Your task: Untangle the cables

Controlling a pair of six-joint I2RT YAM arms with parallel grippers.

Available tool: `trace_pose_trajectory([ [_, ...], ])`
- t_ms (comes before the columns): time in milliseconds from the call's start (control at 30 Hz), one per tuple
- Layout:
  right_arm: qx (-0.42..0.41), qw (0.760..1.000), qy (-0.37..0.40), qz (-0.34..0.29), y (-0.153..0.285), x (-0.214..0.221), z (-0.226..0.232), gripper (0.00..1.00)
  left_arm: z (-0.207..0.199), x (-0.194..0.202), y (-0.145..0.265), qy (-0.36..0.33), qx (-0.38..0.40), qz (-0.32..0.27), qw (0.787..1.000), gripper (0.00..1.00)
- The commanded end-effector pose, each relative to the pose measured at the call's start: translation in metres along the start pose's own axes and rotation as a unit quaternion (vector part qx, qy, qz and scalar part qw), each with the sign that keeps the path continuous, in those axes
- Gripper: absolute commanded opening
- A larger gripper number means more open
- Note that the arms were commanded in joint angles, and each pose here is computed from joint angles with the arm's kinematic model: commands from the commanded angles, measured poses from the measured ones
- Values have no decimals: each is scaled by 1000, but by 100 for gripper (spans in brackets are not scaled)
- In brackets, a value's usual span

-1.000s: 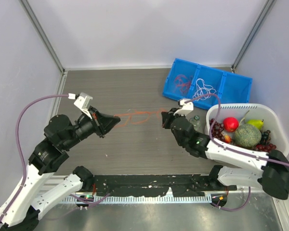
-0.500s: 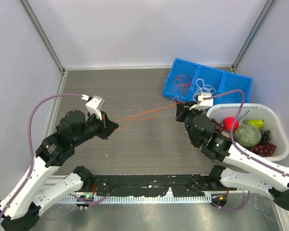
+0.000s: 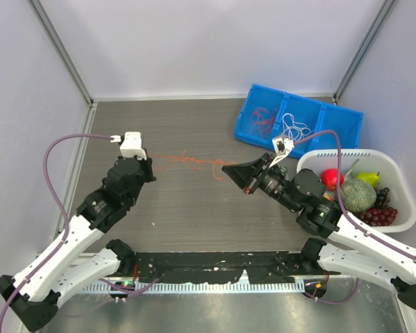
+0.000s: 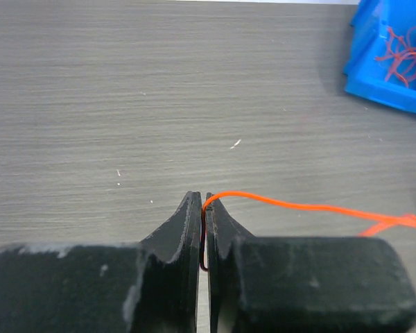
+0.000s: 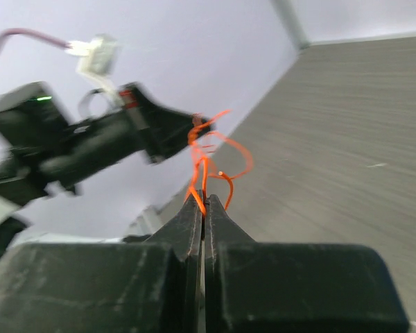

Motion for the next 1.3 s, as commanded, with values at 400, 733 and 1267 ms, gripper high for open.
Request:
trace_pose_trajectory([
  [400,-244,956,-159,-43,42,-44,64,1,4,-13,-56,33,-145,-153,977,56],
  [733,-255,954,-119,-103,71,-92,79,1,42,-4,-97,79,-202,-111,970,82],
  [1267,-104,977,-43,-182,115,-124,52,1,62,8,-103,119,-209,-66,968,89],
])
Point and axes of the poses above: each gripper's point midway between its finger pads, its own y axis back along the fingers, its own z axis along the line the jaws close on, x = y × z, the point moved 8 cm from there along y, back along the fingers, and after that the axes turned 9 degrees about y, right-handed, at the moved point
